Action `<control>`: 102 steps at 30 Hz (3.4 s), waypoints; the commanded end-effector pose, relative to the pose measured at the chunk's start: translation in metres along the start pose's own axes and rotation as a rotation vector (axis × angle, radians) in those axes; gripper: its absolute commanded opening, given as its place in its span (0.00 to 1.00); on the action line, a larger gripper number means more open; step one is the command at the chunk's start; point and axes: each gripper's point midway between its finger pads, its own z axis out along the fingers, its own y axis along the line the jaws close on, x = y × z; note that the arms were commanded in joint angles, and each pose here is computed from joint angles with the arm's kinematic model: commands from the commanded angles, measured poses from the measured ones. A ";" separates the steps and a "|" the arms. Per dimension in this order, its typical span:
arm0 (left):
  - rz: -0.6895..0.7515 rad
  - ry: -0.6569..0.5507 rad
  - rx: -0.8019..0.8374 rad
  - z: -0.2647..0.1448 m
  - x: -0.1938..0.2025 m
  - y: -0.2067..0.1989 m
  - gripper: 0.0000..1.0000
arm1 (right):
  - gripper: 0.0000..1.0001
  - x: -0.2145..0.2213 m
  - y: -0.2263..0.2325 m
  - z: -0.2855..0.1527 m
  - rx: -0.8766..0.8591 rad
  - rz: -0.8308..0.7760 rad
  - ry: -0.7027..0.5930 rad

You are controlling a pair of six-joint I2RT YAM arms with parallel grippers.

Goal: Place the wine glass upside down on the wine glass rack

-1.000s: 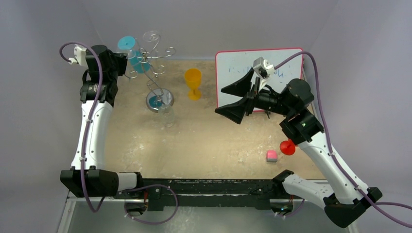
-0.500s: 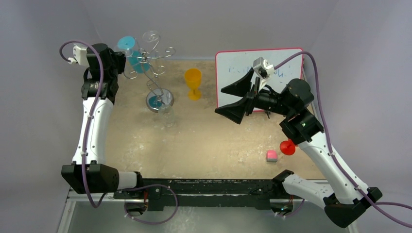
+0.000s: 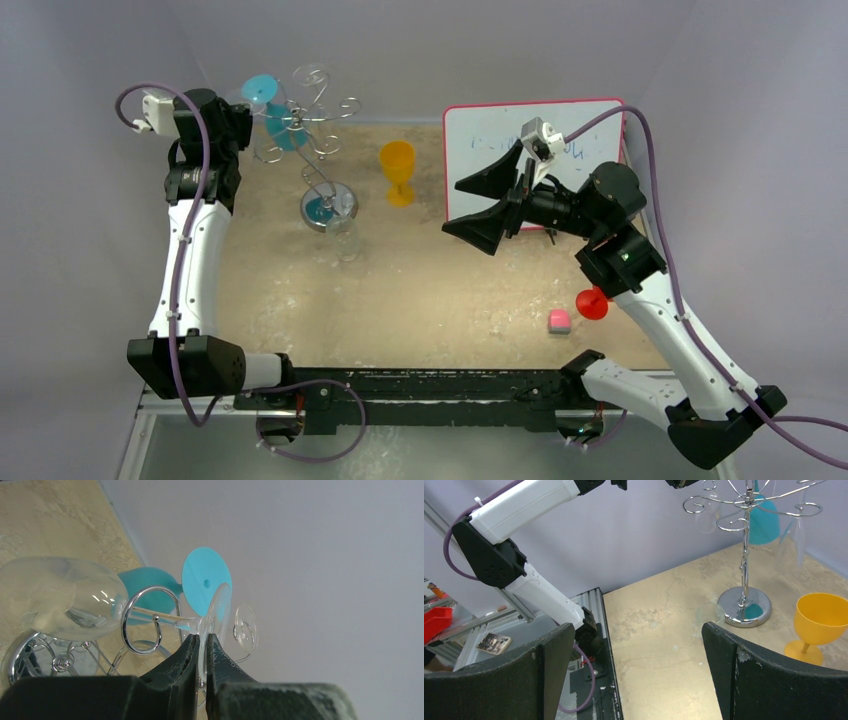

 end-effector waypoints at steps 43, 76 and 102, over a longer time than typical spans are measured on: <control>-0.090 0.050 0.135 -0.023 -0.006 -0.009 0.00 | 1.00 -0.021 0.006 -0.002 0.000 -0.041 -0.056; 0.356 -0.083 0.018 -0.087 -0.047 0.026 0.59 | 1.00 0.008 -0.086 0.005 0.449 0.328 -0.098; 0.752 -0.178 0.146 -0.195 -0.065 0.022 0.74 | 0.57 0.157 -0.160 0.167 0.619 0.633 0.039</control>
